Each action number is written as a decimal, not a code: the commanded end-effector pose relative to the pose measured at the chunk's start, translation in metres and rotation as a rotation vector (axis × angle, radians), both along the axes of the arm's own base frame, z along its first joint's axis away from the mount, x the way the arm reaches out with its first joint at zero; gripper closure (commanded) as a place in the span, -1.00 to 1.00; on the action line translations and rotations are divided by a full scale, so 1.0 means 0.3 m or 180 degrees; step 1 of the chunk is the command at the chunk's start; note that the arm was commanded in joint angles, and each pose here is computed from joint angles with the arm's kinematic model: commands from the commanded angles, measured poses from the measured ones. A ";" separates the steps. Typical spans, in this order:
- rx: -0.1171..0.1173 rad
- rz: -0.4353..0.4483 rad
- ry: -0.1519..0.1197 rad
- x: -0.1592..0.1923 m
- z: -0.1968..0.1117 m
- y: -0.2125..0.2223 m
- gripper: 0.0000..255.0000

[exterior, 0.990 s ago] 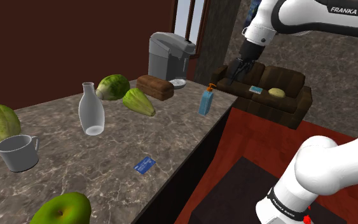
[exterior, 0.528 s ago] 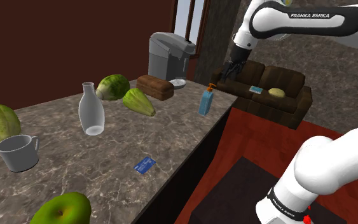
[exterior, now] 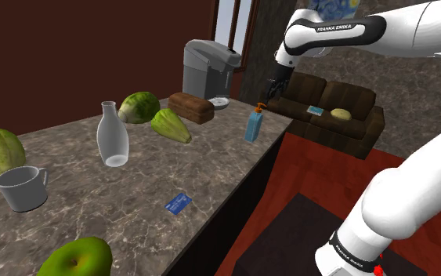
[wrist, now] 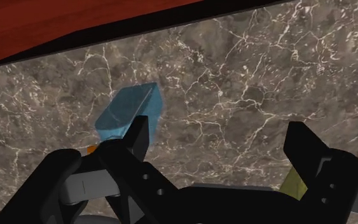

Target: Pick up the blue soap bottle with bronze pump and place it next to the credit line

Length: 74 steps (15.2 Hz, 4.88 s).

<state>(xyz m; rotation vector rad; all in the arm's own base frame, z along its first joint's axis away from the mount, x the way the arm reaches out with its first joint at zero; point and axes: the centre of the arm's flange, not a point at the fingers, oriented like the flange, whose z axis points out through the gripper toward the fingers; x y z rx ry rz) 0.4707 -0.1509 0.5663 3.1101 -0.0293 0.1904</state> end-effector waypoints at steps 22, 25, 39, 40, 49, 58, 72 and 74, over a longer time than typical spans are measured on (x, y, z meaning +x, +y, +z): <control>-0.0046 0.0033 0.0172 0.409 -0.332 -0.415 -1.00; -0.0046 0.0033 0.0172 0.409 -0.332 -0.415 -1.00; -0.0046 0.0033 0.0172 0.409 -0.314 -0.415 1.00; -0.0046 0.0033 0.0172 0.409 -0.297 -0.415 1.00; -0.0046 0.0033 0.0172 0.409 -0.138 -0.415 1.00; -0.0046 0.0033 0.0172 0.407 -0.096 -0.151 1.00; -0.0046 0.0033 0.0172 0.401 -0.095 0.465 1.00; -0.0046 0.0033 0.0172 0.400 -0.095 0.553 1.00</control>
